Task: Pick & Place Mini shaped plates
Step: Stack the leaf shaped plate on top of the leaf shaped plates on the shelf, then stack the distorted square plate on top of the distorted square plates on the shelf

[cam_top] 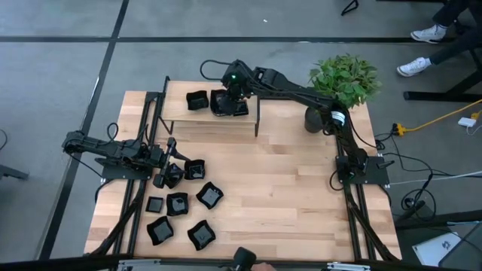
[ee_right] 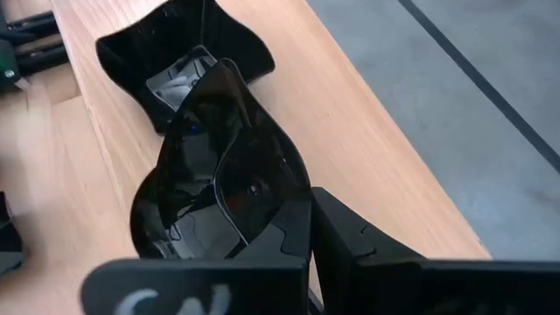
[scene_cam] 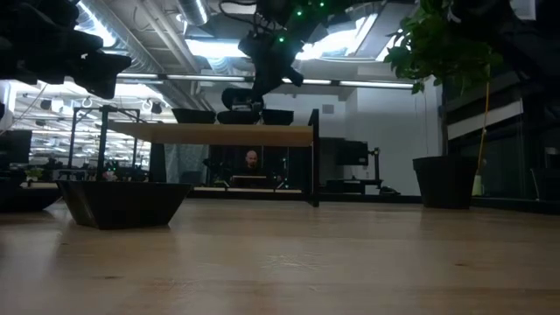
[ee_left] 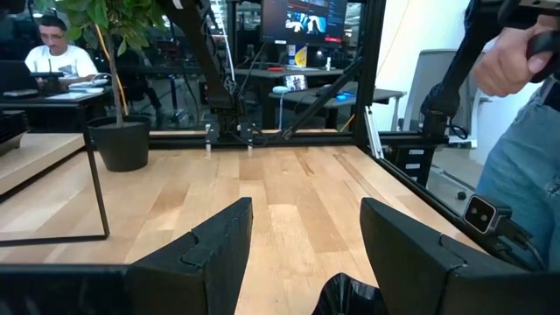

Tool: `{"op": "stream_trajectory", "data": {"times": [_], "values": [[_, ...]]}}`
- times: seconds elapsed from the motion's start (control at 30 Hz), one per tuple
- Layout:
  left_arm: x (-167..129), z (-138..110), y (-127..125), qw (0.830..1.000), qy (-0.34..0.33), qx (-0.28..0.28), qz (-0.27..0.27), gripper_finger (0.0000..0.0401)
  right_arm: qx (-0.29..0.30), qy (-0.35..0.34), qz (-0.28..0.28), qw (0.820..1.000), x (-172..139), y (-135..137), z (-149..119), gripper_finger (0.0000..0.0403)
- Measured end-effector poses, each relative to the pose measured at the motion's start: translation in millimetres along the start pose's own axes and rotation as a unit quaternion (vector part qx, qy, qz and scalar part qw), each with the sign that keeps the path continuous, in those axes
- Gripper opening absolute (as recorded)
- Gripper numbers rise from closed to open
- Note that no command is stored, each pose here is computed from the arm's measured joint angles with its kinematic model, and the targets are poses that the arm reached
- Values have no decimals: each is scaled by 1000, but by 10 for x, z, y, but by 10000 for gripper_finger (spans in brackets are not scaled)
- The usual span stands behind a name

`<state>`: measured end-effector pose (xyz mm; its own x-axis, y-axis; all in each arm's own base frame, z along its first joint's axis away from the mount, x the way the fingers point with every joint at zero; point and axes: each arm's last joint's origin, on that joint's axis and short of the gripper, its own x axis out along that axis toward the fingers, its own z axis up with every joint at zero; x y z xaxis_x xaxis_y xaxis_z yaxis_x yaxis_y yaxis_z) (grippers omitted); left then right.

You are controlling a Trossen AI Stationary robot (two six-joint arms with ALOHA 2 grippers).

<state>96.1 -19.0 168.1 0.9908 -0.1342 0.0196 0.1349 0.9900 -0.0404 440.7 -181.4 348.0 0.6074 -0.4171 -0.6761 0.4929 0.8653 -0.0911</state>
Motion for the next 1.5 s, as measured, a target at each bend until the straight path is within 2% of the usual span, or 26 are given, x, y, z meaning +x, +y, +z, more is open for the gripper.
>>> {"op": "stream_trajectory", "data": {"times": [0.27, 0.43, 0.87, 0.97, 1.07, 1.17, 1.23, 1.37, 1.5], "values": [[0, 0, 0, 1000, 0, 0, 0, 207, 13, -15, 15, 1000, 18, 23, 26, 15], [0, 0, 0, 1000, 0, 0, 0, 208, 15, -15, 35, 999, 28, -31, 29, 36], [0, 0, 0, 1000, 0, 0, 0, 208, 21, -14, 43, 999, 34, -73, 31, 106], [0, 0, 0, 1000, 0, 0, 0, 208, 47, -13, 44, 998, 34, -72, 30, 126], [0, 0, 0, 1000, 0, 0, 0, 208, 109, -9, 48, 993, 30, -42, 29, 136], [0, 0, 0, 1000, 0, 0, 0, 207, 168, -5, 55, 984, 22, 1, 28, 135], [0, 0, 0, 1000, 0, 0, 0, 208, 184, -3, 66, 981, 7, 38, 30, 129], [0, 0, 0, 1000, 0, 0, 0, 207, 175, -3, 76, 982, -67, 128, 37, 100], [0, 0, 0, 1000, 0, 0, 0, 208, 166, 4, 61, 984, -158, 235, 19, 50]]}}
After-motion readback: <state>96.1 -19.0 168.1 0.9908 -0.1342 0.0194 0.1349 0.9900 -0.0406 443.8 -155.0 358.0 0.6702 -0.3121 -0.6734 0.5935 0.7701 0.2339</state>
